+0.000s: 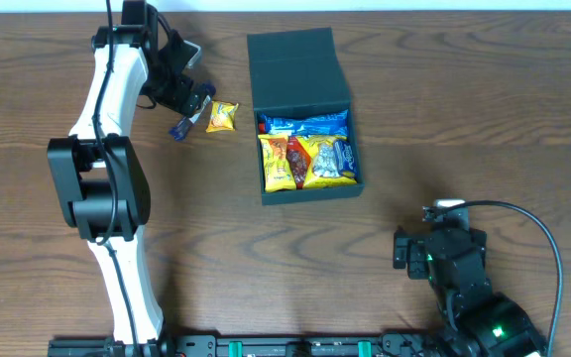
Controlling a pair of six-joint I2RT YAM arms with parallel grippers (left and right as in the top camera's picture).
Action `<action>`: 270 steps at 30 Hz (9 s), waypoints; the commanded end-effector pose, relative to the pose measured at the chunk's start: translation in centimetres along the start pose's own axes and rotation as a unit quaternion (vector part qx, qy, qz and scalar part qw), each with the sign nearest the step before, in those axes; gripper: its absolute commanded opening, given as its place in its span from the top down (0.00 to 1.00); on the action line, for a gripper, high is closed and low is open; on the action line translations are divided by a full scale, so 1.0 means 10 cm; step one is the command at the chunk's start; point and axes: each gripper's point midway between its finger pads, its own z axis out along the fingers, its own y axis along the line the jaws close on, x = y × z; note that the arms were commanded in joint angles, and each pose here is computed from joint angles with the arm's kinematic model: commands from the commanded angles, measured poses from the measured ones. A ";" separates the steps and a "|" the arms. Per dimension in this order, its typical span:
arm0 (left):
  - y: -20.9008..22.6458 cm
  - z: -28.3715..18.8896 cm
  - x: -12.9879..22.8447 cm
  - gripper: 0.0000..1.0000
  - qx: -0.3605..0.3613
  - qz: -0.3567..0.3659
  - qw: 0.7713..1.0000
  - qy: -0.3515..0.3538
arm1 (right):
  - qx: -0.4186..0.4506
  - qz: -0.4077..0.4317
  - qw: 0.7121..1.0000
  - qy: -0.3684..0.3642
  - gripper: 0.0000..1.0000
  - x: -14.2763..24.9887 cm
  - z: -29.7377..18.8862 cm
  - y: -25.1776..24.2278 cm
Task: Pack container
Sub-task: 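Lower the left gripper and close it on the blue bar, then lift the blue bar and carry it over the box's left side, then lower the blue bar upright into the box's left side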
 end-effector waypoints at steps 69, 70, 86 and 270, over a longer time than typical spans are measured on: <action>-0.06 0.59 0.06 0.74 -0.003 -0.025 0.999 0.044 | 0.009 0.011 1.000 0.000 0.01 0.01 0.01 -0.04; -0.08 0.59 0.05 0.75 -0.003 -0.022 0.999 0.045 | 0.009 0.011 1.000 0.000 0.01 0.01 0.01 -0.04; -0.14 0.10 -0.20 0.76 -0.039 0.004 0.999 0.002 | 0.009 0.011 1.000 0.000 0.01 0.01 0.01 -0.04; -3.03 -0.31 -0.55 0.94 0.196 0.497 0.839 -0.107 | 0.009 0.011 1.000 0.000 0.01 0.01 0.01 -0.04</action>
